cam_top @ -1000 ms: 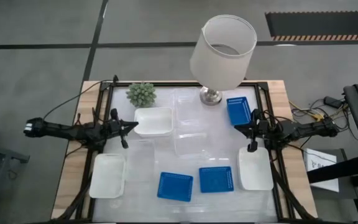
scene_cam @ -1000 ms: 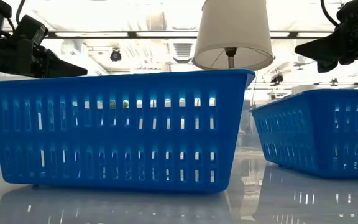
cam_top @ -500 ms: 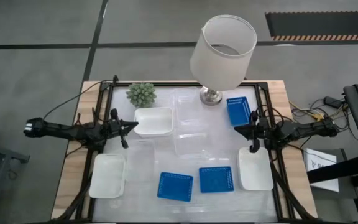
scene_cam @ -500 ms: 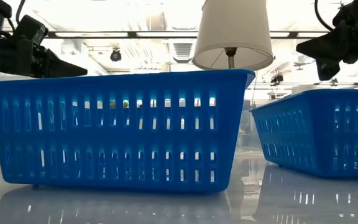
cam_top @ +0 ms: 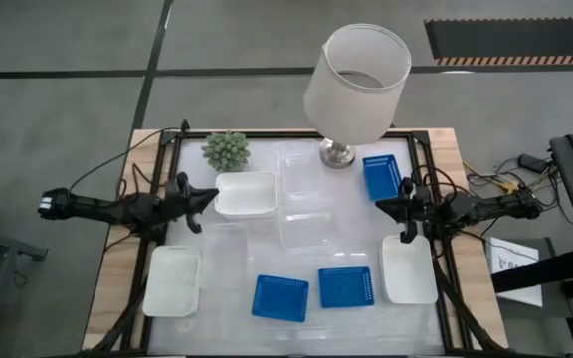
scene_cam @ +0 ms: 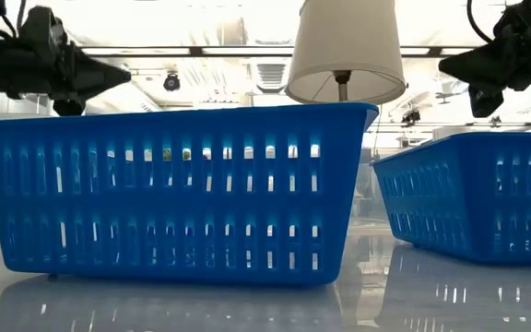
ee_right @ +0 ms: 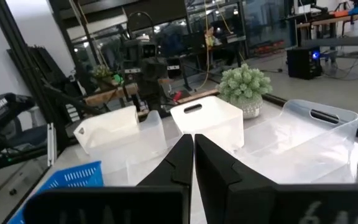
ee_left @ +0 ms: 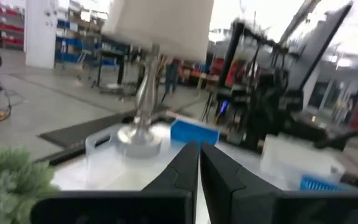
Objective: Stack baskets by color
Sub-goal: Stack the bottom center blue bin on top of the top blue bin
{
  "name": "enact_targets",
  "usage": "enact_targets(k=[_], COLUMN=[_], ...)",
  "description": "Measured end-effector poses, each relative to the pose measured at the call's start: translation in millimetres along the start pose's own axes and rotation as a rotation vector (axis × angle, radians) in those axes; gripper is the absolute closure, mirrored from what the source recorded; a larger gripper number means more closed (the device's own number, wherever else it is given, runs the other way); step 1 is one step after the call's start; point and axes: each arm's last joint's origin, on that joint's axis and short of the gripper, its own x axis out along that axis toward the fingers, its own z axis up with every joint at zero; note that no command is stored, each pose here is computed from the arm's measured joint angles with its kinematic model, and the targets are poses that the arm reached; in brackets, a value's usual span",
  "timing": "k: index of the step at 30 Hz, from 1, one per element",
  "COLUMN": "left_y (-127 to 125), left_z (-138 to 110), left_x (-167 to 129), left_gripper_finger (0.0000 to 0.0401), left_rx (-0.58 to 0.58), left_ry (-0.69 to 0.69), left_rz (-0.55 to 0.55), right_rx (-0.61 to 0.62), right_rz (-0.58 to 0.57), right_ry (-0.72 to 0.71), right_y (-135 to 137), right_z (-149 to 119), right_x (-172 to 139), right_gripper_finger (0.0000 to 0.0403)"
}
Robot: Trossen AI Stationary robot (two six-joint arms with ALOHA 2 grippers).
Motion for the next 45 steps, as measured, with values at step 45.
enact_targets(k=[45], left_y=[-3.6], left_z=[25.3], left_x=[-1.1], left_gripper_finger=[0.0401], left_rx=[-0.009], left_ry=[-0.241], left_rz=[-0.021], right_rx=[-0.213], right_rz=[0.189], right_ry=[0.122], right_y=[57.1], right_z=[-6.1], right_x=[93.9], right_gripper_finger=[0.0394])
